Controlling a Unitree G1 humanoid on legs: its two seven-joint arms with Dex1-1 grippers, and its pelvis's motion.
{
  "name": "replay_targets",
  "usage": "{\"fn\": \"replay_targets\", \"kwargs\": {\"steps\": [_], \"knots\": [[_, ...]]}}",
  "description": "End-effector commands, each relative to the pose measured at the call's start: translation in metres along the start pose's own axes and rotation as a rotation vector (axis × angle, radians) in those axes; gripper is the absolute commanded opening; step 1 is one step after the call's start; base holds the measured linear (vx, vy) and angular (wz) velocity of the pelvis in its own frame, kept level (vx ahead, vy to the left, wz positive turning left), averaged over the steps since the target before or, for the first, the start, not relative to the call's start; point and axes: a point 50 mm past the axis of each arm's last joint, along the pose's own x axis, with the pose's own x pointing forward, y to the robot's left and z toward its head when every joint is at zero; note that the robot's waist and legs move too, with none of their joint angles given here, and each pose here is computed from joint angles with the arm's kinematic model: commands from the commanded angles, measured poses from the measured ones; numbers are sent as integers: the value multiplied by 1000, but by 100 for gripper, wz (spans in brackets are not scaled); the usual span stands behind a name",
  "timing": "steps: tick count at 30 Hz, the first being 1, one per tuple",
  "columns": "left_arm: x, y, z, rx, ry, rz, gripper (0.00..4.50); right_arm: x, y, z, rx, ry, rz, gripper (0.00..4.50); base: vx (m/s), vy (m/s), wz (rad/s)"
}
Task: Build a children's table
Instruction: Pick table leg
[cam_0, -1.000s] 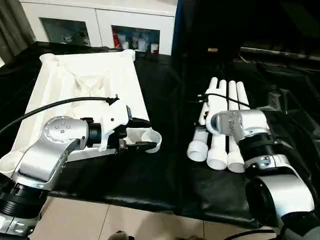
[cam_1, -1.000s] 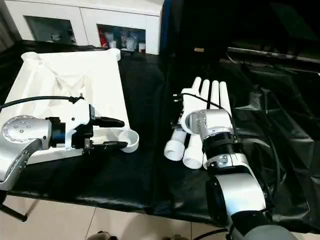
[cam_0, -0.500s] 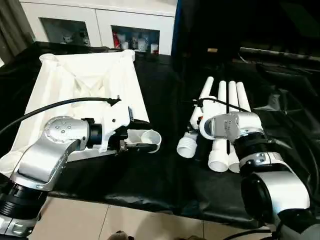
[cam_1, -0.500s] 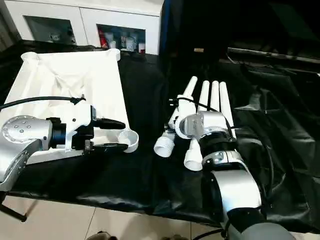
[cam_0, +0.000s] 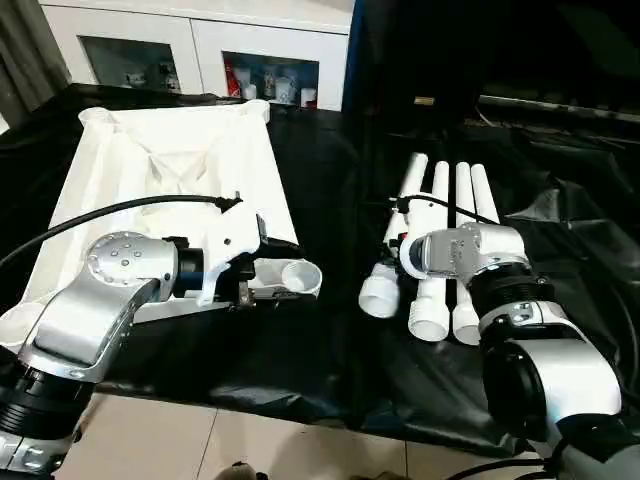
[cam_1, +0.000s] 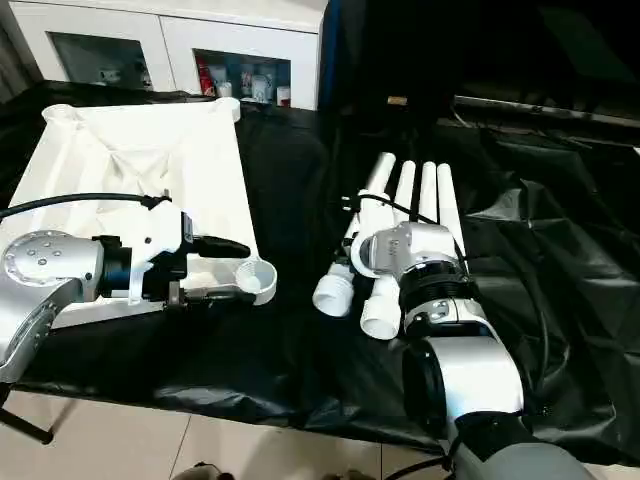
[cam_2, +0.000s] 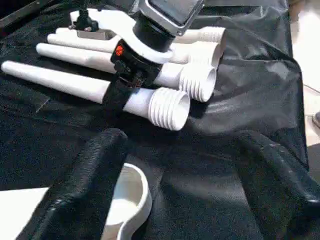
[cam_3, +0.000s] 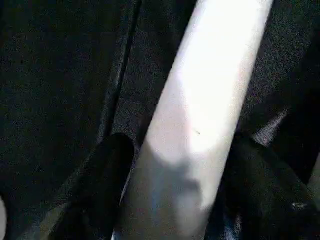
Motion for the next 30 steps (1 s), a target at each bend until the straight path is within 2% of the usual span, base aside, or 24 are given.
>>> {"fn": "replay_targets", "kwargs": {"steps": [1, 3, 6, 9, 18, 21, 22, 23, 26, 27, 29, 30], "knots": [[0, 2, 0, 35, 19, 15, 418, -1, -1, 3, 20, -4, 2, 275, 0, 0, 0], [0, 2, 0, 36, 21, 25, 444, -1, -1, 4, 22, -6, 1, 242, 0, 0, 0], [1, 3, -1, 32, 21, 34, 450, -2, -2, 4, 26, -9, 0, 230, 0, 0, 0], [1, 4, -2, 41, 16, 55, 450, -2, -3, 5, 31, -11, 0, 198, 0, 0, 0], [3, 17, -4, 21, -21, 212, 450, -3, -6, 8, 80, -49, 6, 186, 0, 0, 0], [2, 40, -14, -89, 34, 472, 450, -12, -1, 33, 101, -342, 110, 186, 0, 0, 0], [1, 48, -17, -118, 54, 576, 450, -15, 1, 38, 95, -395, 145, 186, 0, 0, 0], [1, 48, -17, -118, 54, 576, 450, -15, 1, 38, 95, -395, 145, 186, 0, 0, 0], [12, 62, -7, -309, -82, 665, 450, -29, 9, 42, 109, -437, 408, 186, 0, 0, 0], [21, 64, 6, -446, -203, 625, 450, -41, 14, 44, 79, -486, 570, 186, 0, 0, 0], [28, 63, 18, -538, -295, 565, 450, -50, 16, 43, 70, -507, 684, 186, 0, 0, 0], [36, 63, 38, -633, -408, 474, 450, -64, 17, 42, 48, -548, 838, 185, 0, 0, 0]]}}
